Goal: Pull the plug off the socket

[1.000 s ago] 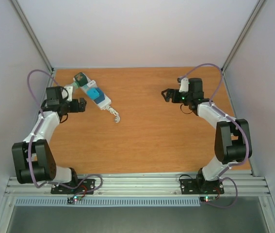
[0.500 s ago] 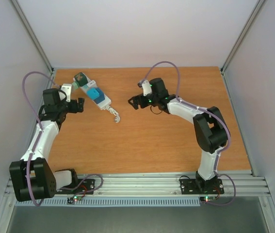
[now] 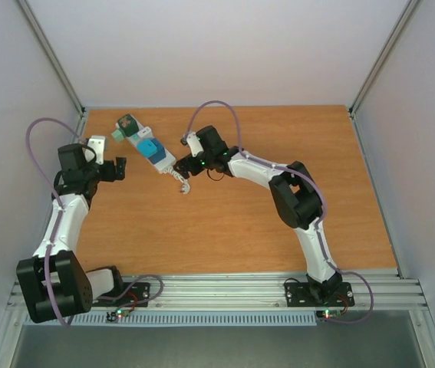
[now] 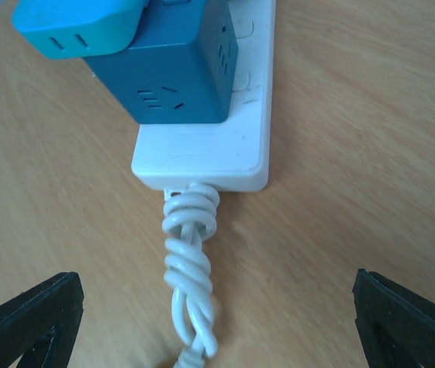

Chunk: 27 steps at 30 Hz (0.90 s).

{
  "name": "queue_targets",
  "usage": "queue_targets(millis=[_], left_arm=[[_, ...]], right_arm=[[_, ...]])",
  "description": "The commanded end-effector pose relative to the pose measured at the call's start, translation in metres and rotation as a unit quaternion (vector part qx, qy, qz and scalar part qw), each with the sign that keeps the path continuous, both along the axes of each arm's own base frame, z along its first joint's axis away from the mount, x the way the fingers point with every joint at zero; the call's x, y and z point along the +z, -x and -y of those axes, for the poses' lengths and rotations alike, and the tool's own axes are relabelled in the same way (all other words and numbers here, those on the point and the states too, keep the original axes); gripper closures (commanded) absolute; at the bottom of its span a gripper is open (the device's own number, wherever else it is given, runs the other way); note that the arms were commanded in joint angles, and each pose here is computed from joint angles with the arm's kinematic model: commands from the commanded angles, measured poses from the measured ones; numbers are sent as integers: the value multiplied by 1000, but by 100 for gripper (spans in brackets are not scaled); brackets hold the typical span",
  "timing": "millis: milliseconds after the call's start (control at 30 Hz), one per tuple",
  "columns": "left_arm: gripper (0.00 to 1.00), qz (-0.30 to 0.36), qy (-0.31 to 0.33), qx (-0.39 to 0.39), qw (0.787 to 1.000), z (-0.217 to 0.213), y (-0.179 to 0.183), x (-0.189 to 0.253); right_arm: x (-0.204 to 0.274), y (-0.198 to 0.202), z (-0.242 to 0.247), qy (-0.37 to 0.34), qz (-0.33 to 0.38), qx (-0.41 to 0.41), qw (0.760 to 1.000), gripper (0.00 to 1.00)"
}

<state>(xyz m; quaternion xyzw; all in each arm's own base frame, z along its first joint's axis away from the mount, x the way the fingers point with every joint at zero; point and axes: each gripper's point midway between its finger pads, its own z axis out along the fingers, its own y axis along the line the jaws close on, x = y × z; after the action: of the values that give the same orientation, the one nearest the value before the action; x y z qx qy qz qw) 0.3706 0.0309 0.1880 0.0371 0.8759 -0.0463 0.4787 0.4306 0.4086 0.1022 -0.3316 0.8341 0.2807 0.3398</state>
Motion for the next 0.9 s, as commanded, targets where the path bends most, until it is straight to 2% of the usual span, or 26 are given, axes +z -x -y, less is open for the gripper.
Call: queue_targets(millis=[0,167,300,533,867], left_arm=[[0,21,-2,3,1000,-11,-8,8],[0,5,8,9,1000,-18,-8,-1],[0,1,4,23,1000,-24,-10,-3],[0,-2,16,38,999,-30,-12,-3],[0,-14,48,45,998,-31,-20,-2]], right_arm=[[-25,-4,-18,48,9,-1,999,4],[-40,-9,-31,65,11,2,998,7],[-50,-9,-39,80,16,7,997,12],[-70,-11,-45,107,21,6,994,35],[-72,-5,-42,119,10,13,993,62]])
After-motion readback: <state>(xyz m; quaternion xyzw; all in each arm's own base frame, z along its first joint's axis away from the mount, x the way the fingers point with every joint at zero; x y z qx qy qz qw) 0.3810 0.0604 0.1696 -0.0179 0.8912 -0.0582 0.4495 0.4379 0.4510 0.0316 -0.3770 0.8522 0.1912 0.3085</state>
